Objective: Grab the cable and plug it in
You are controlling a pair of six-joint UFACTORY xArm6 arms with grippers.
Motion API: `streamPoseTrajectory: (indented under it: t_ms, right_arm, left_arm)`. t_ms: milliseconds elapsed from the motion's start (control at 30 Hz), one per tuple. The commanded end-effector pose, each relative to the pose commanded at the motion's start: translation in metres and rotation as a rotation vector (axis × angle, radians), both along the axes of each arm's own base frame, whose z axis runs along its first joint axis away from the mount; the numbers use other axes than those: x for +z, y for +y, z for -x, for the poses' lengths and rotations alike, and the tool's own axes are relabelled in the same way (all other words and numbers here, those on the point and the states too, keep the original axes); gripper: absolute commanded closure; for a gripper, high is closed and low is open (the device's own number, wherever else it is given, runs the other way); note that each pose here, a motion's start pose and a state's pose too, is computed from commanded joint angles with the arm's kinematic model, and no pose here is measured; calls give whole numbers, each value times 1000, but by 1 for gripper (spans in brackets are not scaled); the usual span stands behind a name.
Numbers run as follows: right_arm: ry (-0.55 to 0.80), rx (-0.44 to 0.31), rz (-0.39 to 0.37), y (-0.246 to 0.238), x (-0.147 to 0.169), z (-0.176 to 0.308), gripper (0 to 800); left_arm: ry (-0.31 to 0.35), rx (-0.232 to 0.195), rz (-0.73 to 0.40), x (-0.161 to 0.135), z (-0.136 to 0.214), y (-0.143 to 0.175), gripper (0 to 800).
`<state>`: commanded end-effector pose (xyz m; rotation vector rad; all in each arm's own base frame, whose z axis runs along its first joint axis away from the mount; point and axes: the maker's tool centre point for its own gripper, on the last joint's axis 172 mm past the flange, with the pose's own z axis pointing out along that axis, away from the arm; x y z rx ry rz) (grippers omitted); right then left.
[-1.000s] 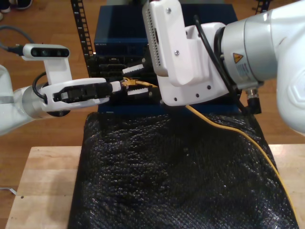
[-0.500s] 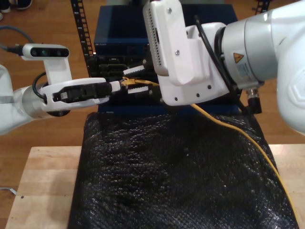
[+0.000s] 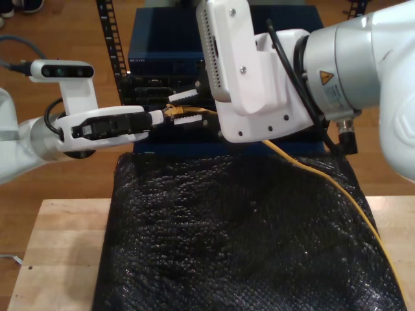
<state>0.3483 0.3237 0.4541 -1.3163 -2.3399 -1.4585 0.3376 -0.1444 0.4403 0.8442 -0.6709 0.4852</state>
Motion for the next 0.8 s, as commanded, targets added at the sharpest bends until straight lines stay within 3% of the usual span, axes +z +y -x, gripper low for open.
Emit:
streamPoseTrajectory:
  t_ms: [233, 433, 467, 533, 600, 667, 800]
  right_arm:
    - [1, 0, 1, 0, -1, 0, 737]
    - [6, -2, -4, 0, -1, 0, 779]
    - [9, -3, -8, 1, 0, 0, 786]
    - [10, -2, -11, 1, 0, 1, 797]
    - [12, -2, -13, 2, 0, 1, 798]
    - [13, -2, -14, 2, 0, 1, 798]
    - [29, -14, -22, 2, 1, 1, 798]
  left_arm:
    - [0, 0, 0, 0, 0, 0, 764]
    - [2, -2, -2, 0, 0, 0, 748]
    - [1, -3, 0, 0, 1, 0, 676]
    - [1, -12, 11, 2, 3, 1, 441]
    - [6, -17, 20, 2, 4, 3, 418]
    - [8, -17, 21, 2, 3, 3, 332]
    - [10, -16, 22, 1, 2, 3, 244]
